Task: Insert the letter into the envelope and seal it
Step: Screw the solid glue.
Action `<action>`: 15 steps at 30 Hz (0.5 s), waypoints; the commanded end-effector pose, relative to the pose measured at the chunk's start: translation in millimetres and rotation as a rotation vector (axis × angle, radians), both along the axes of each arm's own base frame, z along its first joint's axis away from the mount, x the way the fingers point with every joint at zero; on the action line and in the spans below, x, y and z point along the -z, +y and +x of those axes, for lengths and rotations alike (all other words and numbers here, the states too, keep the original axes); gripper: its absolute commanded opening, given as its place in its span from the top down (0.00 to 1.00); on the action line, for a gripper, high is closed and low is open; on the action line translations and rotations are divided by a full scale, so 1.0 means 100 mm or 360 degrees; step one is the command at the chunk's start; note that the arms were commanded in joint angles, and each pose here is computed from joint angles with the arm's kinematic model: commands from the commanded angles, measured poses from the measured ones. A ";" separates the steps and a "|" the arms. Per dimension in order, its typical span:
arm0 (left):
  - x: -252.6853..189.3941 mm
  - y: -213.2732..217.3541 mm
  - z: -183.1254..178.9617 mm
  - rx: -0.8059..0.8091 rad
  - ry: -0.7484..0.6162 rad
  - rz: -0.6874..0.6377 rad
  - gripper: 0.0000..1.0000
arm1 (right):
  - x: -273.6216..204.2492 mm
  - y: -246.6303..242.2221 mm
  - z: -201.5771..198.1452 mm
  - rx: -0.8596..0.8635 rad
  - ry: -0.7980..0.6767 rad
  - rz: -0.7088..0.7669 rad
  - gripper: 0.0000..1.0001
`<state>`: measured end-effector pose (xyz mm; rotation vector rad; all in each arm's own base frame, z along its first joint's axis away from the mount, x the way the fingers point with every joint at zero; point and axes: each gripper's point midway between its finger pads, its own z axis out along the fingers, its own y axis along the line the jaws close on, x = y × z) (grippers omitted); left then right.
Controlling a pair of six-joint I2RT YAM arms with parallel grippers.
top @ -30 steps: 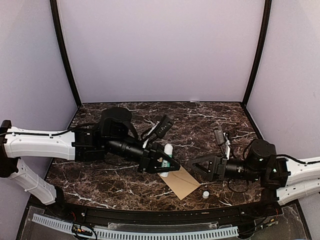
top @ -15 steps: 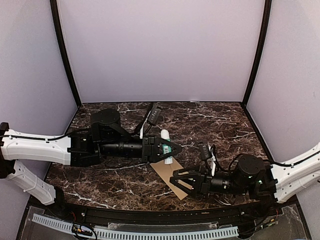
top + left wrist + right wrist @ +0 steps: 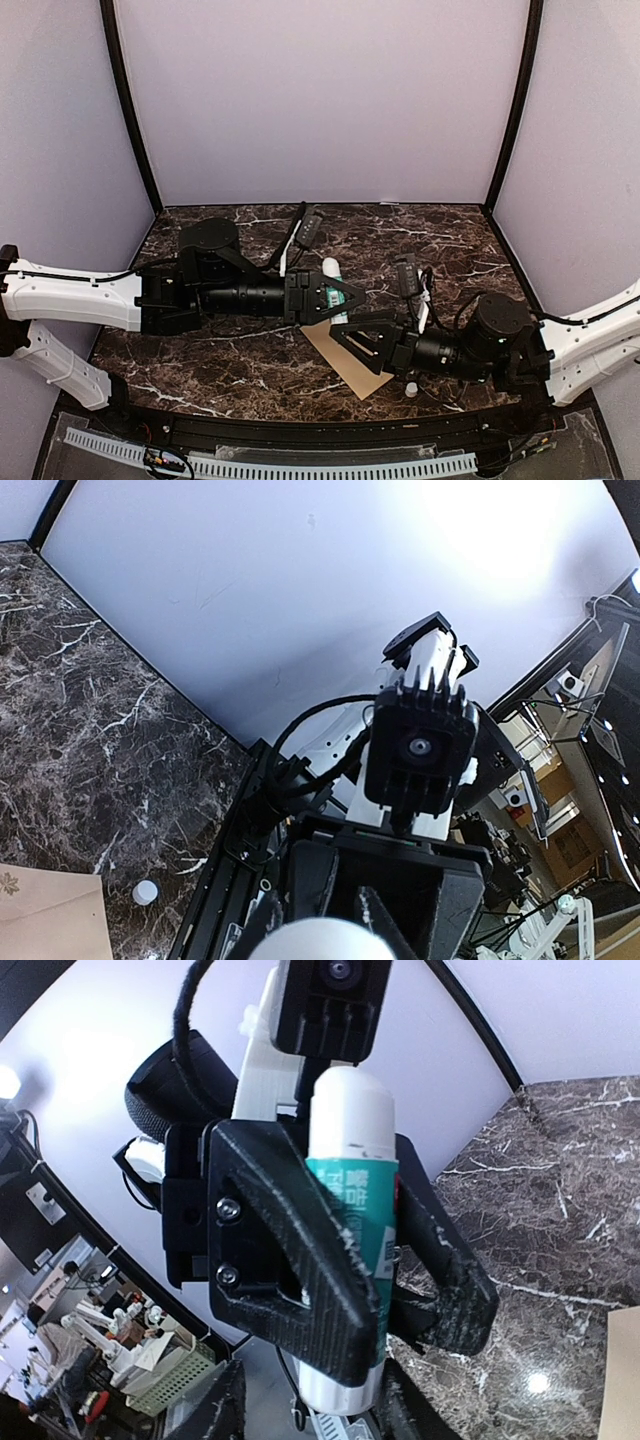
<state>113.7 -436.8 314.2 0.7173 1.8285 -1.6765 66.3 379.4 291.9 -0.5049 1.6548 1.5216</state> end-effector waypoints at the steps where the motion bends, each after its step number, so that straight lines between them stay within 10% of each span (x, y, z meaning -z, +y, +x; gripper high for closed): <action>1: -0.10 0.01 -0.10 0.0046 -0.0013 -0.0065 0.99 | -0.14 0.02 0.04 0.0051 -0.0002 0.0047 0.62; 15: -0.03 0.00 -0.24 0.0087 0.0009 -0.0013 0.99 | -0.09 0.04 0.12 0.0122 0.0018 -0.0003 0.75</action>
